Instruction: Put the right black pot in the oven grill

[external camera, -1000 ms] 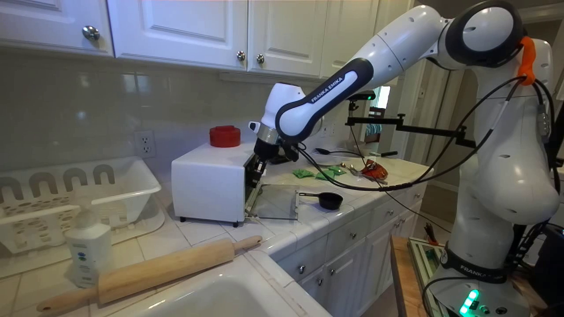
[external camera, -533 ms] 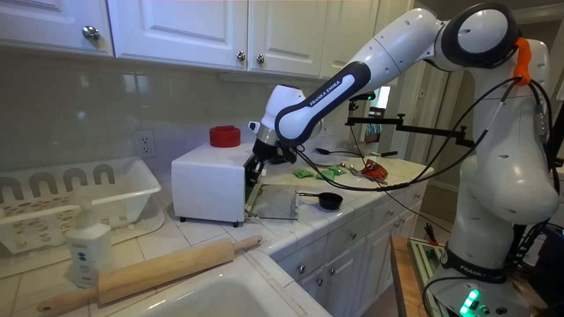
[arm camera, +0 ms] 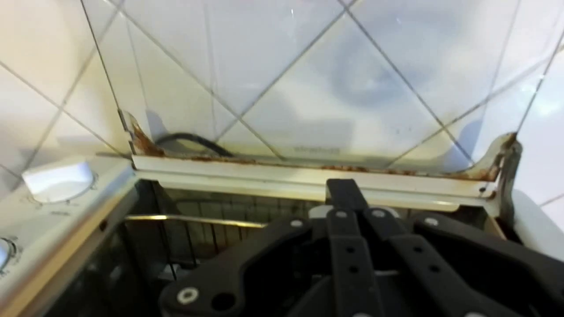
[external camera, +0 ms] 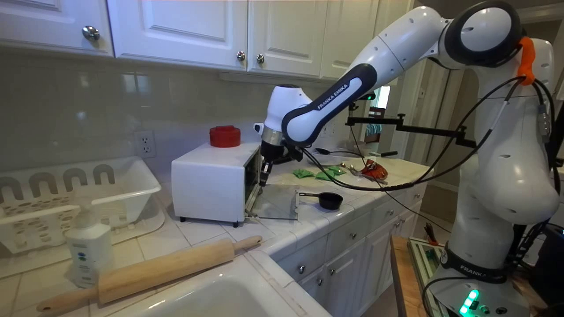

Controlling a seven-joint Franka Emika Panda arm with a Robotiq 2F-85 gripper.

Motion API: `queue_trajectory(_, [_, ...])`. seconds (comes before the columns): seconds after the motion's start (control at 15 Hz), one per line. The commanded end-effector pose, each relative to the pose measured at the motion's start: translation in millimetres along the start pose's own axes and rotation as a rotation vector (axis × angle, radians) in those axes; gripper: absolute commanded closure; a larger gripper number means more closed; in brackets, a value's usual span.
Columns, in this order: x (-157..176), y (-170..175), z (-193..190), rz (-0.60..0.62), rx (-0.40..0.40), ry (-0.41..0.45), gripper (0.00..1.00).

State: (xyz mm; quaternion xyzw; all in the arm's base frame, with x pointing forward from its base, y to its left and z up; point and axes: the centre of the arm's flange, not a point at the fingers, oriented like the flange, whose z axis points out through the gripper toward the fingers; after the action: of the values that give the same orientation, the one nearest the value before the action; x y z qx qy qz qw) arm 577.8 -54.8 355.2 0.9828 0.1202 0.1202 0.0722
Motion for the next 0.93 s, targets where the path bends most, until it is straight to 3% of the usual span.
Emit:
queue_trajectory(0.0, [-28.2,-15.1,-32.6,0.029,-0.016,-0.158,1.0])
queue_trajectory(0.07, [-33.6,-17.8,-39.6,0.018,0.018,-0.205,0.74])
queue_trajectory(0.2, [-42.4,-27.7,-62.9,0.054,0.028,-0.248,0.68])
queue_trajectory(0.47, [-49.1,-42.5,-112.1,0.18,0.009,-0.318,0.4])
queue_trajectory(0.87, [-57.1,-50.7,-171.7,0.404,0.003,-0.299,0.01])
